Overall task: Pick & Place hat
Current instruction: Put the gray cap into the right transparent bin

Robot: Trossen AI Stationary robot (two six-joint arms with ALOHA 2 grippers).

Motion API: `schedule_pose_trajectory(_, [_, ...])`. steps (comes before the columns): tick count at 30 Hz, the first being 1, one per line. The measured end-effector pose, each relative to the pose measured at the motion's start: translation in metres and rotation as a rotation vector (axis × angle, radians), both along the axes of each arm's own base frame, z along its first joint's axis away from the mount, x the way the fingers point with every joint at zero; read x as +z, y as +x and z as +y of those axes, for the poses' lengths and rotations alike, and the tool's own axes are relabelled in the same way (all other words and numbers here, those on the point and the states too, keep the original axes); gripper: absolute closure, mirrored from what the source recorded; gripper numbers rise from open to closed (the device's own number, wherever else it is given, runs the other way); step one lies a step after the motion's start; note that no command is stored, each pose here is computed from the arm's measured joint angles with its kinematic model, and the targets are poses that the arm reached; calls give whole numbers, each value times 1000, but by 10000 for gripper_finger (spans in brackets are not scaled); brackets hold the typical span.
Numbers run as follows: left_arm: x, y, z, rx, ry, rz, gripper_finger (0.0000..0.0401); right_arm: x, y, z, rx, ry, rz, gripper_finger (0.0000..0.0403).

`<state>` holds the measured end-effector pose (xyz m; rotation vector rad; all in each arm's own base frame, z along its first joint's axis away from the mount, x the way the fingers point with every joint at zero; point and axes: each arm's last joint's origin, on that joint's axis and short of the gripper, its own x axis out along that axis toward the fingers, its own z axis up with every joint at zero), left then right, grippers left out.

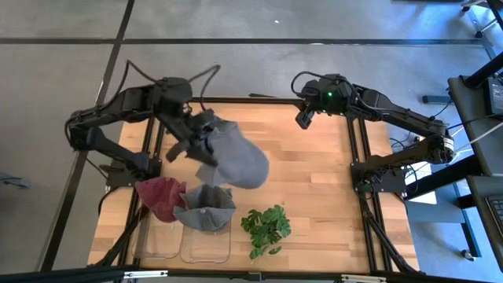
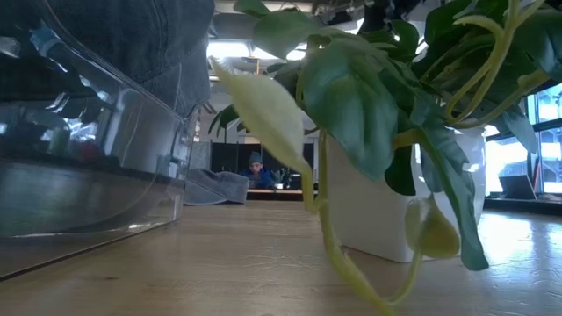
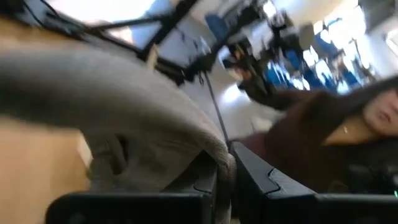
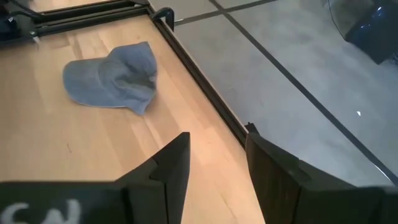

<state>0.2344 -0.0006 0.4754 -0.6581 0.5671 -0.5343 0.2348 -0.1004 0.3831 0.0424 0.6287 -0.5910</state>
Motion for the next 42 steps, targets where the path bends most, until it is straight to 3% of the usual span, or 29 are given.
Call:
schedule_pose_trajectory(6, [6, 5, -38, -172, 72, 61, 378, 0, 0, 0, -18, 22, -11, 246])
schedule_pose_trajectory(11, [9, 9, -71, -229, 106, 78, 378, -1, 0, 0, -45, 54, -32, 246])
schedule_pose_trajectory(24, [-24, 22, -137, -462, 201, 193, 376, -5, -3, 1, -109, 141, -31, 246])
schedule_pose_trajectory(31, [-48, 27, -147, -423, 284, 397, 375, -9, -6, 2, -146, 190, -17, 246])
schedule_pose_trajectory(37, [-65, 35, -152, -375, 425, 441, 375, -14, -5, 2, -164, 213, -12, 246])
schedule_pose_trajectory(42, [-74, 43, -156, -442, 507, 398, 375, -29, -5, 2, -191, 246, 7, 246])
